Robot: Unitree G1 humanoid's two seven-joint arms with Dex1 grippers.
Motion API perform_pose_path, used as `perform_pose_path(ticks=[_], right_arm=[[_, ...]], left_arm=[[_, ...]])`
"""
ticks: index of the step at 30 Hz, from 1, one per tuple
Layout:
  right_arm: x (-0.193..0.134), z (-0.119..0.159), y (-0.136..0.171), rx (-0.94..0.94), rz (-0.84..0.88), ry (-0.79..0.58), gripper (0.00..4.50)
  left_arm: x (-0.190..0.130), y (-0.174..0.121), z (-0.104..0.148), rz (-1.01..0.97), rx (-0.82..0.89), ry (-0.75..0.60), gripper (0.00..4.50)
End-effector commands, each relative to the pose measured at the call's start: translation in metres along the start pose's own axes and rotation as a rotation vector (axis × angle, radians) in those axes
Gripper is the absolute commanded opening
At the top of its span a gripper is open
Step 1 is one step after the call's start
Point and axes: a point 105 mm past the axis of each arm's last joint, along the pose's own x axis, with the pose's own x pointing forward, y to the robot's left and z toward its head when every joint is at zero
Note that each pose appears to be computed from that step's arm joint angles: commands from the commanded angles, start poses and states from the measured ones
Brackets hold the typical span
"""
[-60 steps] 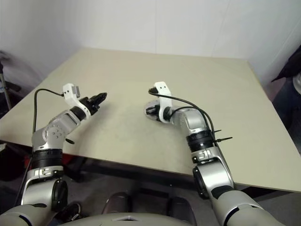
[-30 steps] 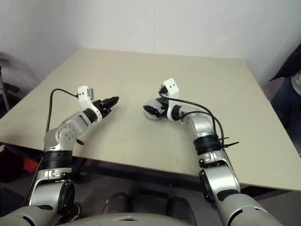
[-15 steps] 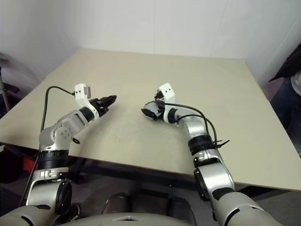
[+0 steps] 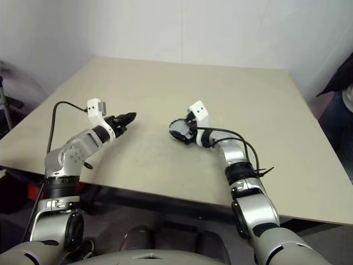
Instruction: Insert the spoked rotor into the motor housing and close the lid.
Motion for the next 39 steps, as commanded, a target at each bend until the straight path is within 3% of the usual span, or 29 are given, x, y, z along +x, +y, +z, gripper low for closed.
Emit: perform_pose_path(ticks=[1, 28, 31, 35, 39], right_arm=[[-0.001, -0.004, 0.005, -0.025, 0.020, 0.009, 4.46], [0.016, 0.006, -0.007, -0.017, -0.075, 0.039, 4.46], [0.015, 0.004, -0.006, -0.043, -0.068, 0.051, 3.91], [0.016, 0.004, -0.005, -0.037, -0.071, 0.044, 3.91], [0.013, 0.004, -0.011, -0.021, -0.100, 0.032, 3.23]], left_arm=[[-0.002, -0.008, 0.016, -0.027, 0.030, -0.053, 2.05], [-0.005, -0.007, 0.016, -0.013, 0.030, -0.062, 2.05], [-0.005, -0.007, 0.016, -0.011, 0.029, -0.062, 2.05], [-0.004, -0.007, 0.015, -0.014, 0.029, -0.061, 2.05], [-0.004, -0.007, 0.015, -0.015, 0.030, -0.061, 2.05]])
